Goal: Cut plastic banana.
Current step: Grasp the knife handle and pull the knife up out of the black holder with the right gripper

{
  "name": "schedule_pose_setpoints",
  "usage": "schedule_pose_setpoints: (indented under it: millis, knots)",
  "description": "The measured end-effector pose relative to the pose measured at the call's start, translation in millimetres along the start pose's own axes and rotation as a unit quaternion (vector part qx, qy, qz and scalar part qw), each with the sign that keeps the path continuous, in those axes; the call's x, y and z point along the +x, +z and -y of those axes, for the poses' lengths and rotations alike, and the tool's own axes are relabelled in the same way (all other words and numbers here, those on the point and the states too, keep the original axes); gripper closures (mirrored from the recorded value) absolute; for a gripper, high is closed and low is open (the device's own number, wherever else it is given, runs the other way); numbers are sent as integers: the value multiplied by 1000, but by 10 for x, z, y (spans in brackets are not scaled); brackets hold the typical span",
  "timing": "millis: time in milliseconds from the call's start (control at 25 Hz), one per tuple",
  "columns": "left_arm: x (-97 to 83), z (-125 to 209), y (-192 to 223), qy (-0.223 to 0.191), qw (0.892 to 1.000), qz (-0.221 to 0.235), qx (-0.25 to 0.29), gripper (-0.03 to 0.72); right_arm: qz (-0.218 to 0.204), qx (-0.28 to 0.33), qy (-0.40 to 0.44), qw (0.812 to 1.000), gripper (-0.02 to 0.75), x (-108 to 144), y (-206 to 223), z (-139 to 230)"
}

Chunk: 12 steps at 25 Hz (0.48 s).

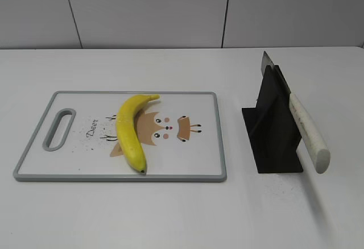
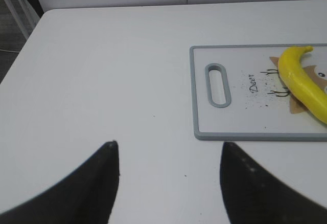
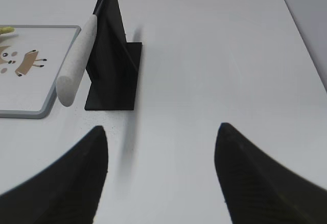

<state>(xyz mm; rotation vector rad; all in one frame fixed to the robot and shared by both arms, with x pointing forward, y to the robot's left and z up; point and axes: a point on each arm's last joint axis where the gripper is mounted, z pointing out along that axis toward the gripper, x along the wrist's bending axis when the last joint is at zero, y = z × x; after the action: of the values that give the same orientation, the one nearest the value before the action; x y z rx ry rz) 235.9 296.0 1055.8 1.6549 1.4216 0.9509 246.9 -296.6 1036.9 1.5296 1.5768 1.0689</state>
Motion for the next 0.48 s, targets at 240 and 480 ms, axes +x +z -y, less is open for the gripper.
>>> schedule_pose_setpoints:
  millis: [240,480]
  knots:
    - [0,0,0,0,1000,0,0,95,0,0,0,1000,219,0,0,0]
    - [0,0,0,0,1000,0,0,96,0,0,0,1000,219,0,0,0]
